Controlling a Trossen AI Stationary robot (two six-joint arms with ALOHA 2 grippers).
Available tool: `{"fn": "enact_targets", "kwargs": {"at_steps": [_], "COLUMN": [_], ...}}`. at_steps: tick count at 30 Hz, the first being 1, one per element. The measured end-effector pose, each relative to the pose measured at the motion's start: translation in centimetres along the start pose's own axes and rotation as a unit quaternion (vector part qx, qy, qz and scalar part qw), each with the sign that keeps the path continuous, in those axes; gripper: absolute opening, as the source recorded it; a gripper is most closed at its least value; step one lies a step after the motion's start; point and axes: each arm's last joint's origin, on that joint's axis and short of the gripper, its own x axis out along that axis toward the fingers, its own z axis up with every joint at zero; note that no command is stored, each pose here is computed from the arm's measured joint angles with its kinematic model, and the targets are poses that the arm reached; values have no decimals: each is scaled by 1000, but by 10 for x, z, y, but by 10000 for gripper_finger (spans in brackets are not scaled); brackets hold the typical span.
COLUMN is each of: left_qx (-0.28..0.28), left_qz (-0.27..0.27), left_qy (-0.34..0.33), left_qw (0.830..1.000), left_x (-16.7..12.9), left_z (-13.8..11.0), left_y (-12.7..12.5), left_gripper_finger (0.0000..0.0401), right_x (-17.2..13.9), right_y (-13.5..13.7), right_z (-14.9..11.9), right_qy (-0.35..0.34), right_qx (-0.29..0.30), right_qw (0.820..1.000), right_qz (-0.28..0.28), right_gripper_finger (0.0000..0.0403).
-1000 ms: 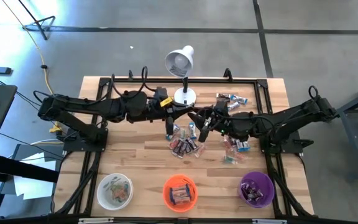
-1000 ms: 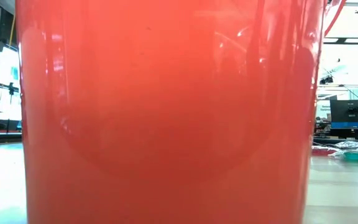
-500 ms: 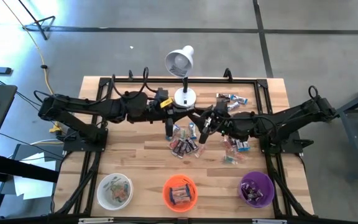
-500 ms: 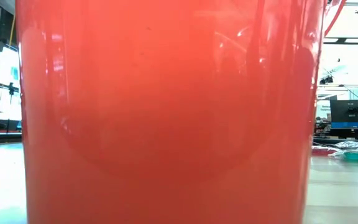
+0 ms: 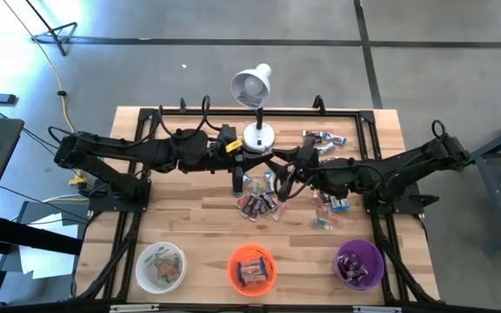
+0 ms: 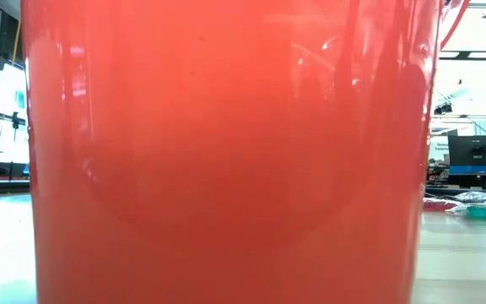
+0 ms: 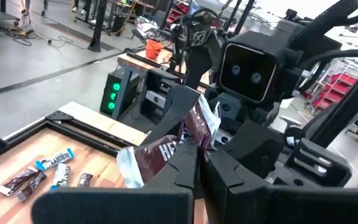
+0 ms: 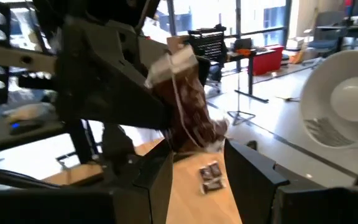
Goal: Organize candy in baskets
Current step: Put the brown chocolate bar into the purple bucket
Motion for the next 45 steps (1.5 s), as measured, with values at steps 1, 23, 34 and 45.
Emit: {"fn": "enact_targets", "kwargs": {"at_steps": [1,23,34,45], "left_qx": [0,8,14,15], "left_qz": [0,5,8,3], "left_qy": [0,1,4,8], "left_qw": [1000,1000,1000,1000], "left_x": [0,1,1,1], "left_z": [0,4,6,6], "left_y": [0,11,14,14], "left_gripper_finger": [0,0,0,0], "right_x": [0,-11,-15,-15], "right_y": [0,-4,-4,-4], "right_z": [-1,5,1,2], "right_qy": [2,10,34,29], "right_qx": [-2,-29,-45,-47], "right_qw": [1000,1000,998,998], "right_qz": [-3,-3,7,10], "right_gripper_finger": [138,138,138,138]}}
